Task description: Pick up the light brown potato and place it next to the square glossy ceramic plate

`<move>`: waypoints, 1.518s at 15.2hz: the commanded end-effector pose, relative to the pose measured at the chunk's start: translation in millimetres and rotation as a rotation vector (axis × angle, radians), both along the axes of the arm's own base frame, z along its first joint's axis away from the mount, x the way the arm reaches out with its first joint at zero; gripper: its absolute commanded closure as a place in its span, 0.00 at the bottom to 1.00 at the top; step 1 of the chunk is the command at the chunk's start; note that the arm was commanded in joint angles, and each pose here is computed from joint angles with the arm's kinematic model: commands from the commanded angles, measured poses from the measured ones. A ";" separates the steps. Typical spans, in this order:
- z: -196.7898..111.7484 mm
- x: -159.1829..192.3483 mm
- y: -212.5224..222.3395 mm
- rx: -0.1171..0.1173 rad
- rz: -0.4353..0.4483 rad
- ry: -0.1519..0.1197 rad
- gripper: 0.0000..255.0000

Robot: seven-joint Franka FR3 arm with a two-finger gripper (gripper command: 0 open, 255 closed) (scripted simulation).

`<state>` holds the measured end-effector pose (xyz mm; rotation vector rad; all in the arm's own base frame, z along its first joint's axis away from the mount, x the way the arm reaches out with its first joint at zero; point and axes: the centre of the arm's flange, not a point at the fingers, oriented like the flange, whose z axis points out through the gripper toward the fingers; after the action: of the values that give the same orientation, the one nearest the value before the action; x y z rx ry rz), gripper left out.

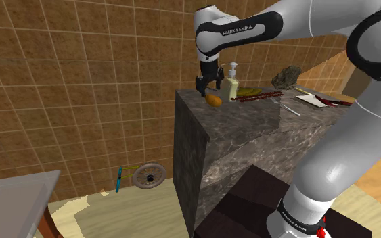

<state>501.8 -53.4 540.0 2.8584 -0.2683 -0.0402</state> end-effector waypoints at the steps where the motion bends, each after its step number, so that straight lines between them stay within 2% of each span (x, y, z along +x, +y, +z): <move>1: -14.8 20.4 -9.4 -0.048 -0.042 0.031 0.00; 10: -82.1 100.3 -81.5 -0.251 -0.228 0.173 0.00; 11: -85.4 103.7 -85.9 -0.261 -0.237 0.180 0.00; 18: -116.3 92.5 -102.9 -0.261 -0.237 0.180 0.00; 23: -118.8 91.6 -104.3 -0.261 -0.237 0.180 0.00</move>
<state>593.4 -157.5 421.3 2.5303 -0.5313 -0.2859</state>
